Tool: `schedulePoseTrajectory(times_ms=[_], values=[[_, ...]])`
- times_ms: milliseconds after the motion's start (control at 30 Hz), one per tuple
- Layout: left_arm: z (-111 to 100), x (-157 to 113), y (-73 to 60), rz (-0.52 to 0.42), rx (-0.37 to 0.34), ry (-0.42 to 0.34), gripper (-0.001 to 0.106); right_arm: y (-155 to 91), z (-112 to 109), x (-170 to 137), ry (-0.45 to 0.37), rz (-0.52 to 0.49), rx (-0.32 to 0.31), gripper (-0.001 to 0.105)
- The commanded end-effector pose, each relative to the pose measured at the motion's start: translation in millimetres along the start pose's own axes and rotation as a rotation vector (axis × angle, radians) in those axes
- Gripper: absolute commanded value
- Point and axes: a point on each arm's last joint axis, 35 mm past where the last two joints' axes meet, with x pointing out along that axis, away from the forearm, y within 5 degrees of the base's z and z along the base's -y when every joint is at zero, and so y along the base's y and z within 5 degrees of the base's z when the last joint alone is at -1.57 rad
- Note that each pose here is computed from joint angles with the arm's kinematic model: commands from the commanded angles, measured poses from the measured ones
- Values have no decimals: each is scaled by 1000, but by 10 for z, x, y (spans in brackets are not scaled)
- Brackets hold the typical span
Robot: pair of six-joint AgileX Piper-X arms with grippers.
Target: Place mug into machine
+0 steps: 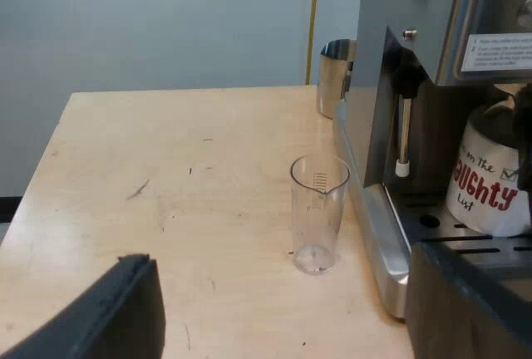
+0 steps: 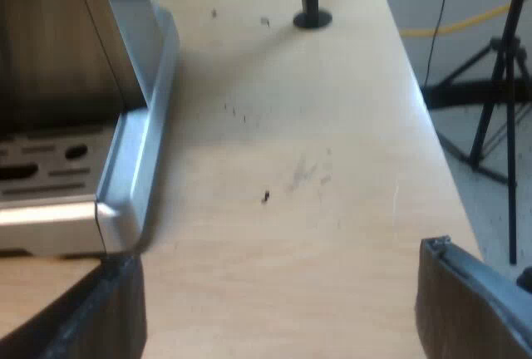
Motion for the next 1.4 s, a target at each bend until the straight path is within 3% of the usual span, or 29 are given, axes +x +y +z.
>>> schedulePoseTrajectory(times_ms=[33, 533, 733, 1400], values=[[-63, 122, 27, 18, -3, 25, 63, 11, -39, 75, 15, 15, 2, 68], [-347, 277, 101, 54, -11, 181, 63, 57, -260, 290, 105, 37, 6, 68], [-347, 277, 102, 56, -10, 181, 63, 82, -371, 380, 151, 49, 9, 68], [-347, 277, 102, 56, -10, 181, 63, 81, -369, 379, 150, 49, 9, 68]])
